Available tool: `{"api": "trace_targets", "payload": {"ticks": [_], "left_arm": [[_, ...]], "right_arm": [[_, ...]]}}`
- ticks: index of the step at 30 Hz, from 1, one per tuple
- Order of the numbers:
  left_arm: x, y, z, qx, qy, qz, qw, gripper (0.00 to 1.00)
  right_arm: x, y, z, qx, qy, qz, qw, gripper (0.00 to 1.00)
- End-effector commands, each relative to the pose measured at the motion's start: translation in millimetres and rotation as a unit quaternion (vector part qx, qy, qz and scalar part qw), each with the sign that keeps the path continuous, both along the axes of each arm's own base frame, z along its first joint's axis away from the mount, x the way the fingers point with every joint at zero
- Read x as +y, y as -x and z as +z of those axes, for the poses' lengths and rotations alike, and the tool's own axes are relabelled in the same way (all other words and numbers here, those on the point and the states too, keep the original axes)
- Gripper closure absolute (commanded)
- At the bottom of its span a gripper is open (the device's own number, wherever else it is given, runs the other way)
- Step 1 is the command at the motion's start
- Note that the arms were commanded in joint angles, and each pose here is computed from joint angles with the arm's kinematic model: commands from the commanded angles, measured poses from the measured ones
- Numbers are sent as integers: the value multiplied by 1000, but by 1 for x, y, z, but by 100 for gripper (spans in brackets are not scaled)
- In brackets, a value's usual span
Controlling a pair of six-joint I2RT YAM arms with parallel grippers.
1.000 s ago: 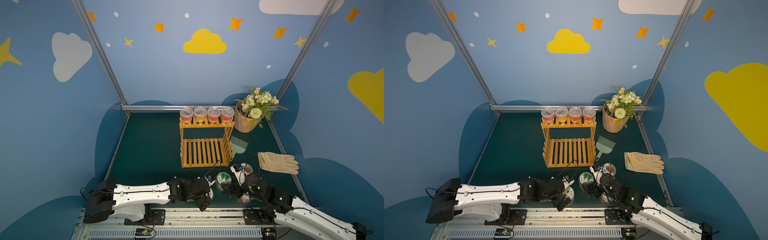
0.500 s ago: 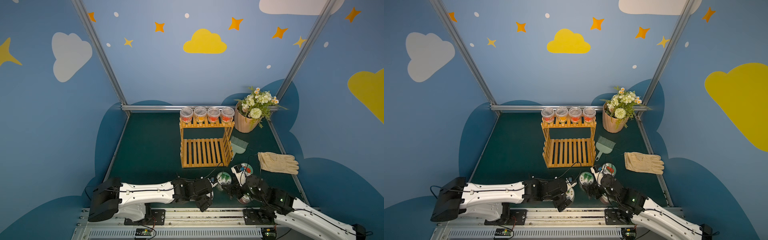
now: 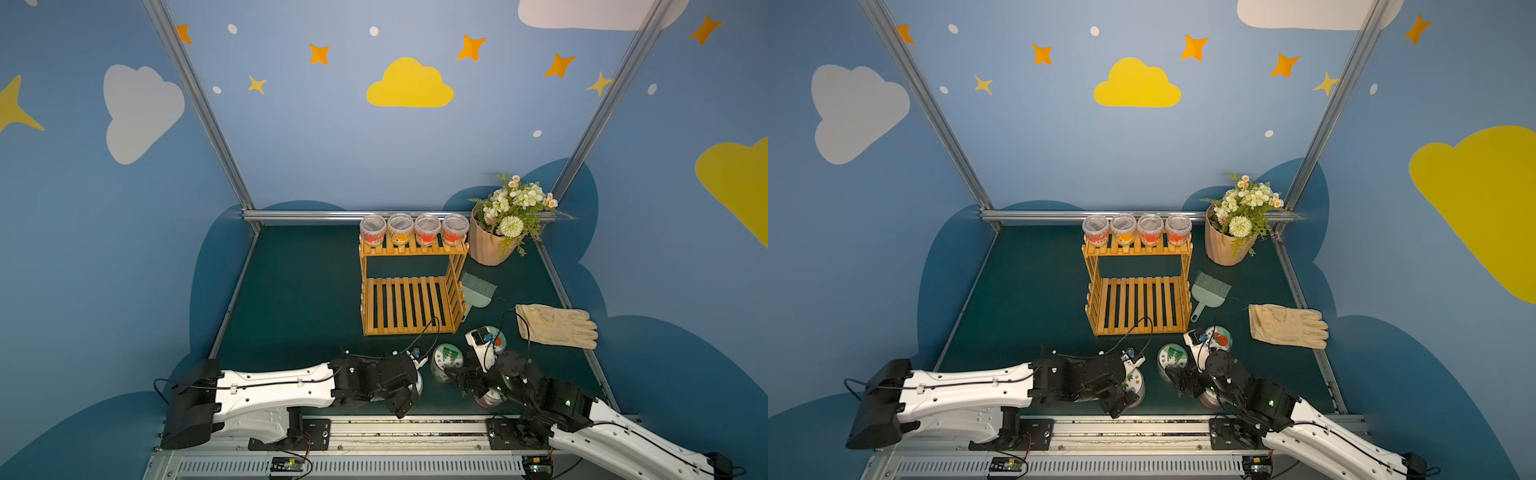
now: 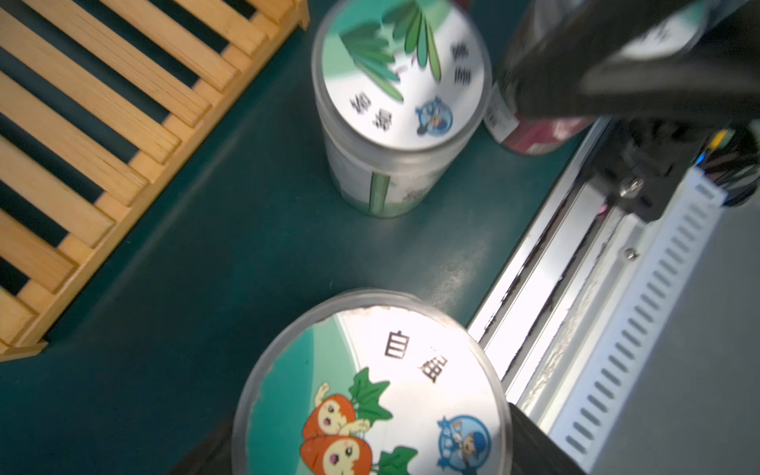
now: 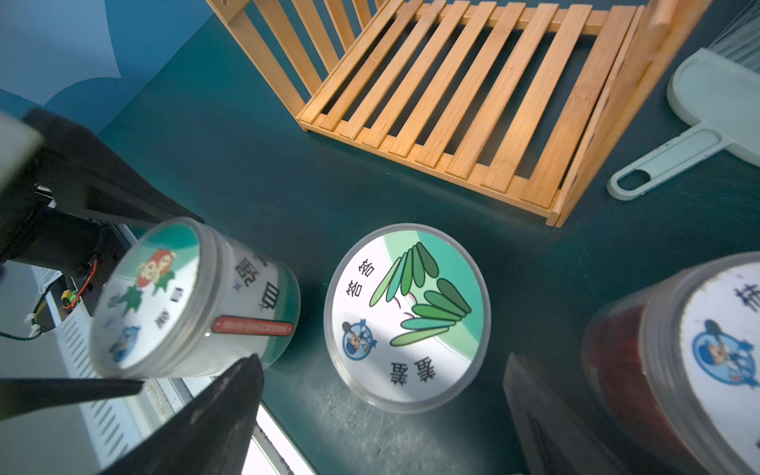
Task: Place the seed container on the shelf
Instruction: Pick up the seed jar at the center of the board.
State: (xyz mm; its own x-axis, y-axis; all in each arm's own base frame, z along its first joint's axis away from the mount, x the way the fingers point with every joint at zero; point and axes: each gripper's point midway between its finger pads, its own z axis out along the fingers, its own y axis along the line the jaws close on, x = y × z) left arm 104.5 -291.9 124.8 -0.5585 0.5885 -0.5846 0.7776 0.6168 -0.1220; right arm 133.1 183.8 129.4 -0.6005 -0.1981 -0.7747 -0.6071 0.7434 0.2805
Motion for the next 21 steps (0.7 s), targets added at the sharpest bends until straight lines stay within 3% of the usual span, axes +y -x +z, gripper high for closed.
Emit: {"api": "trace_targets", "payload": {"ticks": [1, 6, 10, 15, 21], "left_arm": [[5, -8, 29, 13, 64, 33, 997, 20], [24, -23, 70, 37, 114, 68, 991, 21], [37, -32, 98, 51, 125, 72, 988, 21], [51, -47, 119, 27, 94, 97, 990, 21], [48, -52, 130, 15, 90, 89, 992, 22]], "right_arm": [[11, 3, 33, -50, -31, 44, 997, 2], [27, 8, 77, -121, -76, 101, 985, 2], [55, 25, 101, -167, -125, 192, 959, 6], [75, 16, 112, -220, -79, 224, 946, 9], [100, 16, 131, -318, -50, 280, 904, 10]]}}
